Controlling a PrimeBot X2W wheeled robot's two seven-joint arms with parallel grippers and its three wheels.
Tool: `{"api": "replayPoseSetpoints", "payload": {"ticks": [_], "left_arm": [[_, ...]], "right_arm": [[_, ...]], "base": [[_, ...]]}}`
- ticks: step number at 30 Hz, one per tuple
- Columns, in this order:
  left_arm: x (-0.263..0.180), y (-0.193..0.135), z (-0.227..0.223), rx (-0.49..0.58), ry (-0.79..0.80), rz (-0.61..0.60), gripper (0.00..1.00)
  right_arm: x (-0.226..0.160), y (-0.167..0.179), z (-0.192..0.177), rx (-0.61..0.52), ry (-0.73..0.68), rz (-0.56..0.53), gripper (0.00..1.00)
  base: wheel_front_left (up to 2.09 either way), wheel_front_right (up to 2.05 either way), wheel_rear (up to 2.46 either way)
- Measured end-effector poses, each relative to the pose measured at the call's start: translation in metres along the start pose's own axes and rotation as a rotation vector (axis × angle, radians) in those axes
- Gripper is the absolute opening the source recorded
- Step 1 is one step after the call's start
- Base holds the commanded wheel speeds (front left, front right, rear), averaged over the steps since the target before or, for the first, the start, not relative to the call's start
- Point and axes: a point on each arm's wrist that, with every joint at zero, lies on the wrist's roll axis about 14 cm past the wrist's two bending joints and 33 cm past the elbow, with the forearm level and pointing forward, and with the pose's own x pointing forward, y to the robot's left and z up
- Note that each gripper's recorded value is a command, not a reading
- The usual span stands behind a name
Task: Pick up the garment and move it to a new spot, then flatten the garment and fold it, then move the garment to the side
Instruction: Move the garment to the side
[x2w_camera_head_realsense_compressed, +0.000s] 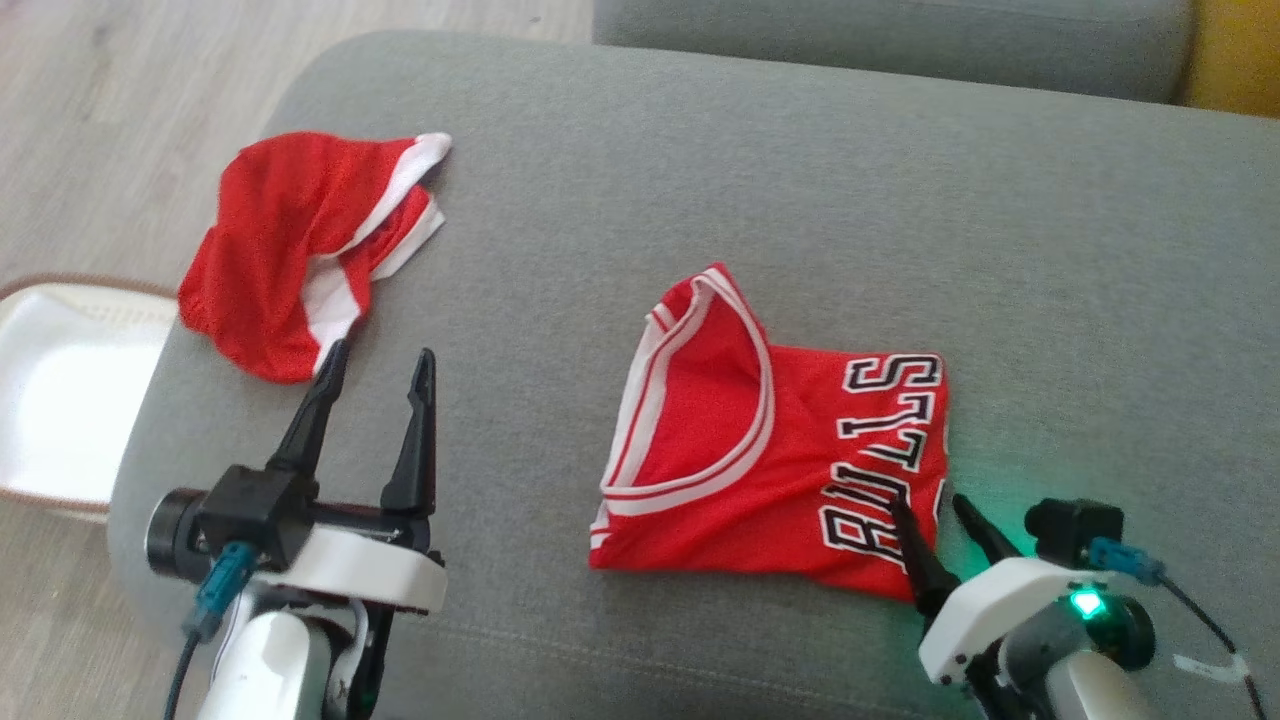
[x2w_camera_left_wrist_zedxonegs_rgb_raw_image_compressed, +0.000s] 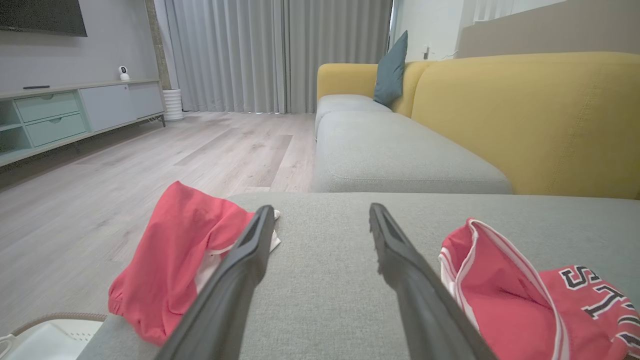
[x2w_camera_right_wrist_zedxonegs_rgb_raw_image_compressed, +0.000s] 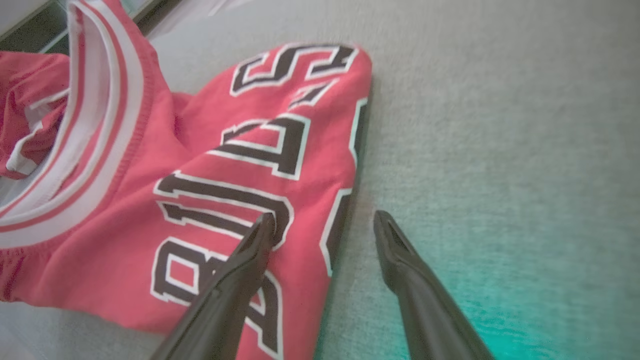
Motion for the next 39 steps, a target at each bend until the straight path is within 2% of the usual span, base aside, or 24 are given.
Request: {"api": "replayPoseSetpoints", "payload": {"ticks": [3, 4, 5, 6, 14, 20, 25, 29, 34, 39], "left_arm": [[-0.003, 0.007, -0.002, 0.008, 0.01, 0.021, 1.0], [-0.003, 0.008, -0.003, 0.01, 0.014, 0.026, 1.0], [-0.003, 0.009, -0.004, 0.01, 0.016, 0.029, 1.0], [-0.003, 0.009, -0.004, 0.012, 0.016, 0.03, 1.0], [0.003, 0.007, -0.002, 0.023, 0.006, 0.017, 1.0], [0.015, -0.01, -0.001, 0.01, -0.008, -0.035, 1.0], [0.031, -0.037, 0.001, -0.01, -0.027, -0.116, 1.0], [0.043, -0.063, -0.001, -0.036, -0.035, -0.194, 1.0], [0.06, -0.099, -0.001, -0.072, -0.051, -0.303, 1.0], [0.077, -0.13, -0.007, -0.101, -0.059, -0.397, 1.0]], "right_arm": [[0.011, 0.009, -0.004, 0.014, 0.031, 0.031, 1.0], [0.015, 0.011, -0.003, 0.013, 0.031, 0.038, 0.84], [0.018, 0.013, -0.001, 0.015, 0.033, 0.046, 0.31], [0.021, 0.015, 0.0, 0.017, 0.035, 0.053, 0.0], [0.02, 0.021, 0.003, -0.017, 0.033, 0.073, 0.0], [0.006, 0.006, 0.036, -0.15, -0.056, 0.051, 0.0], [-0.02, -0.034, 0.066, -0.244, -0.109, -0.041, 0.0], [-0.046, -0.077, 0.083, -0.283, -0.12, -0.158, 0.0], [-0.076, -0.13, 0.122, -0.332, -0.174, -0.302, 0.0], [-0.093, -0.177, 0.144, -0.371, -0.171, -0.421, 0.0]], "base": [[0.0, 0.0, 0.0], [0.0, 0.0, 0.0], [0.0, 0.0, 0.0], [0.0, 0.0, 0.0], [0.0, 0.0, 0.0], [0.0, 0.0, 0.0], [0.0, 0.0, 0.0], [0.0, 0.0, 0.0], [0.0, 0.0, 0.0], [0.0, 0.0, 0.0]]}}
